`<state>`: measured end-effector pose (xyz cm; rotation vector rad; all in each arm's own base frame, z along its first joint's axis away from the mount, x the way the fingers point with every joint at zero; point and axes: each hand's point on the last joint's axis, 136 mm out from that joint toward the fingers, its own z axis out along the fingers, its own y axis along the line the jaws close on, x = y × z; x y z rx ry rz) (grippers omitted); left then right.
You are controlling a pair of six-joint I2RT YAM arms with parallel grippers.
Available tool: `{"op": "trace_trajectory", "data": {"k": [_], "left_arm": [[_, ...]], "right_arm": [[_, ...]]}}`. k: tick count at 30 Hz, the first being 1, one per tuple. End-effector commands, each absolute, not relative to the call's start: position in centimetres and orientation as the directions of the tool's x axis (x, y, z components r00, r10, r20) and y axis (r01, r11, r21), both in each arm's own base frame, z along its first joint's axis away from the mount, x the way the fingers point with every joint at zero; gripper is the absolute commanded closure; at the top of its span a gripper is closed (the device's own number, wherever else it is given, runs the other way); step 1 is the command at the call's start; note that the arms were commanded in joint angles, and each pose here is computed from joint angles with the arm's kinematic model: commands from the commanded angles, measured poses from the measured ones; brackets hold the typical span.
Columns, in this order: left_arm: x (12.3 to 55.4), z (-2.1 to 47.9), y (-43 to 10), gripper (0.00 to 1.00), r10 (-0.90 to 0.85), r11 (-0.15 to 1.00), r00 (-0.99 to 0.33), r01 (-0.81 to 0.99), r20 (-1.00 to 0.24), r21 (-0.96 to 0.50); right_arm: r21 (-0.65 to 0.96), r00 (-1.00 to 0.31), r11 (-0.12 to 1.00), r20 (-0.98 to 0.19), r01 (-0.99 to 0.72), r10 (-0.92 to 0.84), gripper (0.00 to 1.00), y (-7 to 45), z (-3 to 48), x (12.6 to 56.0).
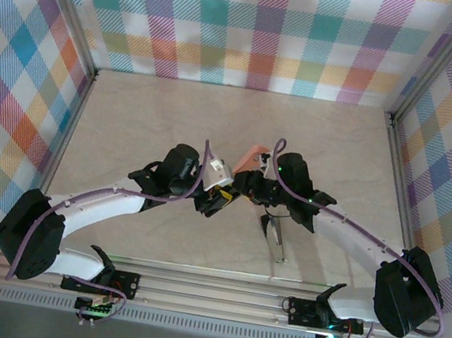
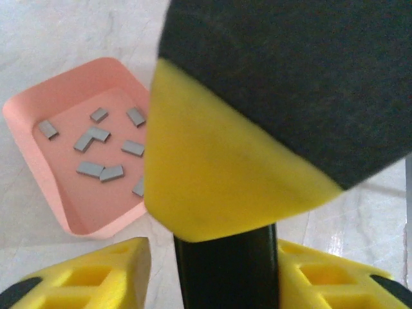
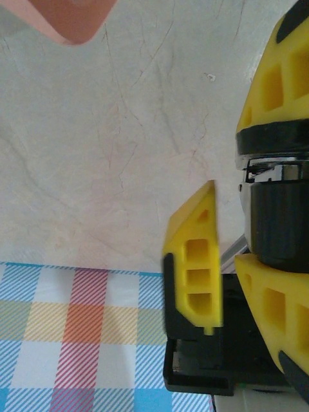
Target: Load the staples into the stapler
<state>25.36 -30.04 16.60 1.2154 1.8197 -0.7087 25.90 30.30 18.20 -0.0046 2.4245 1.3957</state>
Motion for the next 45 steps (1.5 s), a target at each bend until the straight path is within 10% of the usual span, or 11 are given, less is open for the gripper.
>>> {"op": "trace_trajectory", "data": {"k": [1, 6, 20, 45], "left_arm": [[25.2, 17.9, -30.7, 0.73, 0.445, 0.353, -0.162, 0.936, -0.881, 0.006], [25.3, 17.6, -30.2, 0.88, 0.466, 0.362, -0.141, 0.931, -0.873, 0.042], [25.0, 18.4, -29.4, 1.00, 0.440, 0.357, -0.099, 0.931, -0.893, 0.073], [23.5, 21.2, -29.6, 1.00, 0.340, 0.271, -0.010, 0.959, -0.940, 0.088]], "right_arm": [[0.865, -0.923, 0.434, -0.351, -0.253, 0.161, 0.87, 31.6, 21.9, 26.2], [0.859, -0.915, 0.437, -0.369, -0.267, 0.166, 0.81, 31.5, 22.0, 26.4], [0.780, -0.843, 0.462, -0.525, -0.422, 0.116, 0.25, 28.7, 24.5, 25.7], [0.875, -0.964, 0.449, -0.247, -0.180, 0.094, 0.47, 25.9, 19.7, 23.4]]}}
